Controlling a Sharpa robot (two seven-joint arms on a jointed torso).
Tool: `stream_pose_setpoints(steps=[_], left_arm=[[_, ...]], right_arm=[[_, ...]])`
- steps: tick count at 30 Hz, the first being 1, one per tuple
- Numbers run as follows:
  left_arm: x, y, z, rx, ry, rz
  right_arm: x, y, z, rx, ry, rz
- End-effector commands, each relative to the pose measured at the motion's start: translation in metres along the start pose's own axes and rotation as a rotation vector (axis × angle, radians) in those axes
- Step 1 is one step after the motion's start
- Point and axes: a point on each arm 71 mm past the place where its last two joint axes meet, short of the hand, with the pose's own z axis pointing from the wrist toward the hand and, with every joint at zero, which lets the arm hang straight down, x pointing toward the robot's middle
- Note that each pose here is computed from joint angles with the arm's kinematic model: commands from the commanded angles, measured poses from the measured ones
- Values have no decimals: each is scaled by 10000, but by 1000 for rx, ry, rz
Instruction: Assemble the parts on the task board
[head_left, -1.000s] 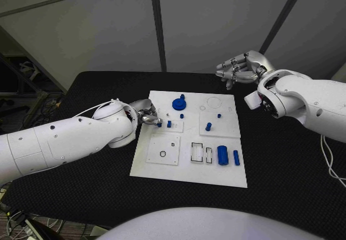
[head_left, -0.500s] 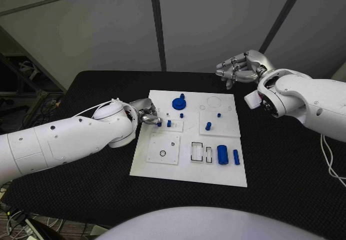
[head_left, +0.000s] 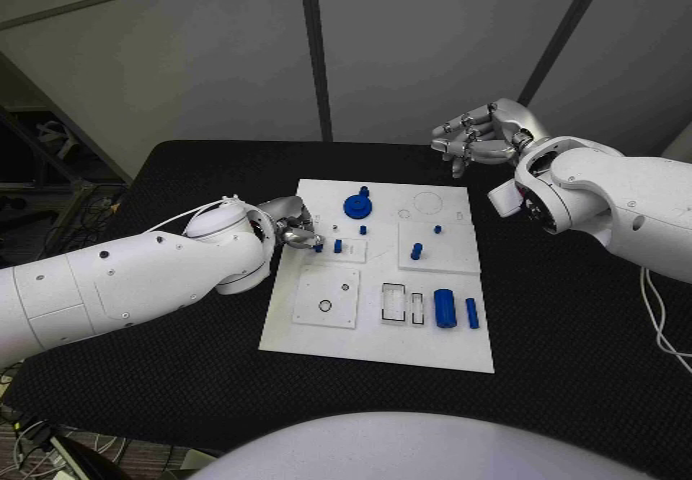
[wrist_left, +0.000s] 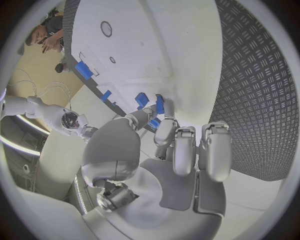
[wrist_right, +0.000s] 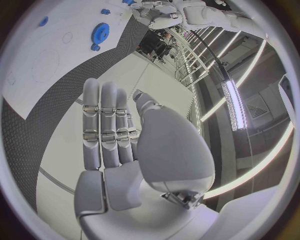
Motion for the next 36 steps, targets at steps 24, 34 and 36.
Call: stream_pose_setpoints(steps=[24,34,36], left_arm=[[79,27,-12,-16,61,21],[71,71,7,-33,64,-8],[69,81,13,-37,65,-16]], right_arm=[[11,4,1,-6,13,4],[3,0,-1,-5,10,3],[2,-1,-1,-5,9,3]])
